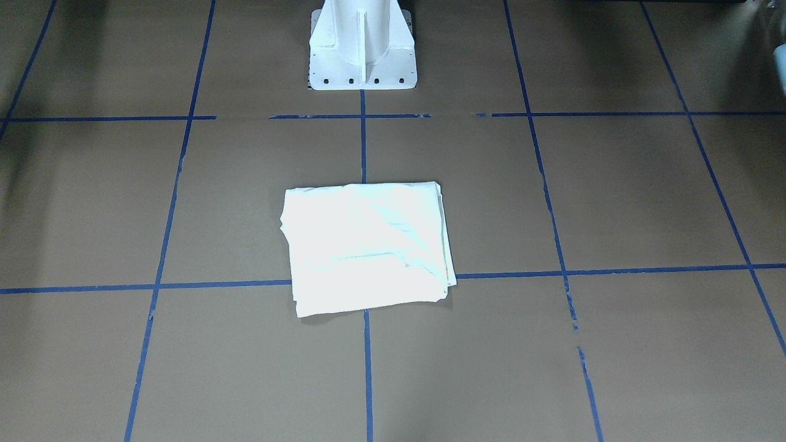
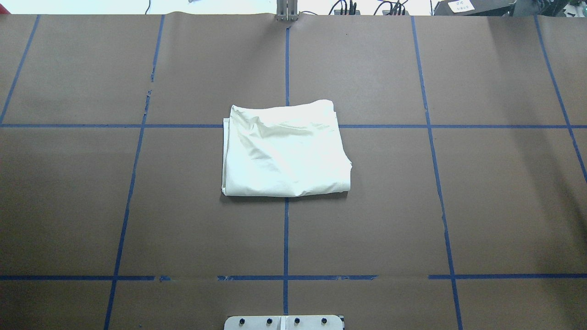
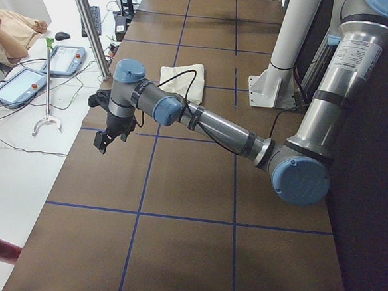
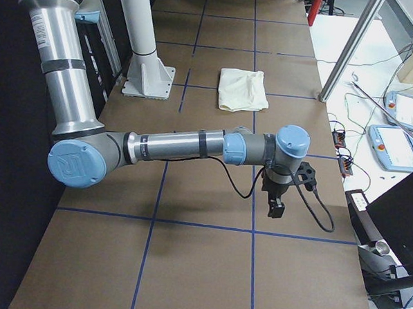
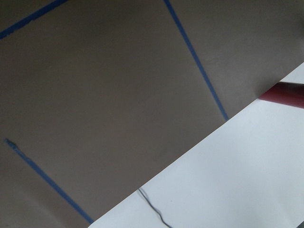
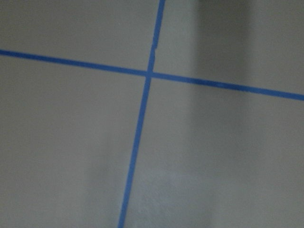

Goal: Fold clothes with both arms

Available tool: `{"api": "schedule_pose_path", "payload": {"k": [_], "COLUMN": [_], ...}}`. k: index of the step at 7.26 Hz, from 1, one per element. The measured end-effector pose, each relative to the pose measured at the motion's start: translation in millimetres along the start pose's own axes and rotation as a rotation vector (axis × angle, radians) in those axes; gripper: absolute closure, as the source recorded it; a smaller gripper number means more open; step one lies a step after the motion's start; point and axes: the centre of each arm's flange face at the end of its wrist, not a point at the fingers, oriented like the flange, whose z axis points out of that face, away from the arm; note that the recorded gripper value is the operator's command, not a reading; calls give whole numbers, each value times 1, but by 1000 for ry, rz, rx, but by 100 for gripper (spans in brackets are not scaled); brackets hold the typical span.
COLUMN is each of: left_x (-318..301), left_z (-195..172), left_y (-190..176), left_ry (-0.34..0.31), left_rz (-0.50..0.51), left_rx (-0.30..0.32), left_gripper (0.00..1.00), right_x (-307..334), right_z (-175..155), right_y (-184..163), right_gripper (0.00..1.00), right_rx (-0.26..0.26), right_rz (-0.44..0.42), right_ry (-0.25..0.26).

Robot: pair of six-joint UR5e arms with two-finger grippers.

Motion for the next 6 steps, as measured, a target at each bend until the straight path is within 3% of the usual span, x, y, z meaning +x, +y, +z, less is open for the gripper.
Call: {"api": "schedule_pose_path", "payload": {"k": [1,3,4,6], "left_x": [-18,-38,-40,-47], "left_z": [13,50,65,75], "left_y": [30,94,121,153], "left_ry": [26,133,203,243], "left_rz": [-57,-162,-204,-252], "left_rx": [-61,-147,-170,-191], "left_gripper": [0,0,0,0], "right_x": [26,53,59,60], "right_z": [22,58,67,69], "right_y": [35,89,100,105], "right_gripper": [0,0,0,0], "right_rx": [-43,-38,-21,-4], "right_rz": [47,55,44,33], "right_ry": [-3,-4,-2,0]}}
